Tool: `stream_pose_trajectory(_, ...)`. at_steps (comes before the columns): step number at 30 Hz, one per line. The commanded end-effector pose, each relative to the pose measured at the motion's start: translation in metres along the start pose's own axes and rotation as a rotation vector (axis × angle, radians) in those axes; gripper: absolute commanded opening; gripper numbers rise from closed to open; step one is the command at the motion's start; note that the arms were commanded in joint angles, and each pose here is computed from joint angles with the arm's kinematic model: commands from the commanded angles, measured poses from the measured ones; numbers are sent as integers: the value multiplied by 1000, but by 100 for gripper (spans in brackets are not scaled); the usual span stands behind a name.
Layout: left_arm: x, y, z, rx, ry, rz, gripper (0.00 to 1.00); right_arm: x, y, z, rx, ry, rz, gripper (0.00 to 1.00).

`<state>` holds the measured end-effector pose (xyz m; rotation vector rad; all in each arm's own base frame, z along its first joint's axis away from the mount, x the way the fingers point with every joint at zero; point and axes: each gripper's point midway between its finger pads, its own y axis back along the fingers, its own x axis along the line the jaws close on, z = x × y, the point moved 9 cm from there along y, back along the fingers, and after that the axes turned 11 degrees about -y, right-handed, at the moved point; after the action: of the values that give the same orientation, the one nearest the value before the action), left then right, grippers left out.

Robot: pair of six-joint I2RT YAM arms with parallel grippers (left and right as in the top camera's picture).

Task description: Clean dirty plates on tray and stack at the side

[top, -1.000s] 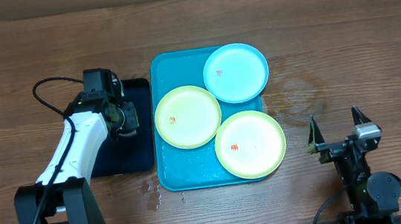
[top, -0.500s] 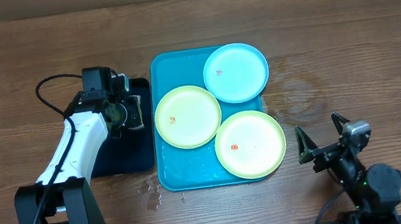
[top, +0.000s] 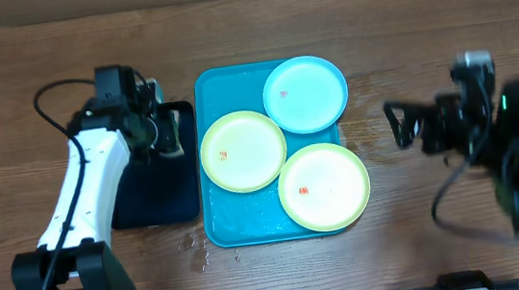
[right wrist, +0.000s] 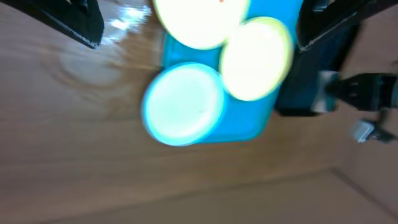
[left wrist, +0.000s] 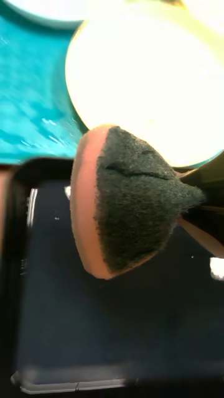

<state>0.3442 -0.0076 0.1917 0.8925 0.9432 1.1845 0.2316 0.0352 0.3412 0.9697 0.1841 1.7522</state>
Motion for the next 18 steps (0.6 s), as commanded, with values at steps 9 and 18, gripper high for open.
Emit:
stream_pose_trajectory(9, -28, 48, 19, -95, 32, -210, 4, 32, -66, 25, 318, -130, 428, 46)
stream_pose_trajectory(18, -63, 38, 12, -41, -24, -211, 4, 41, -157, -35, 502, -165, 58, 53)
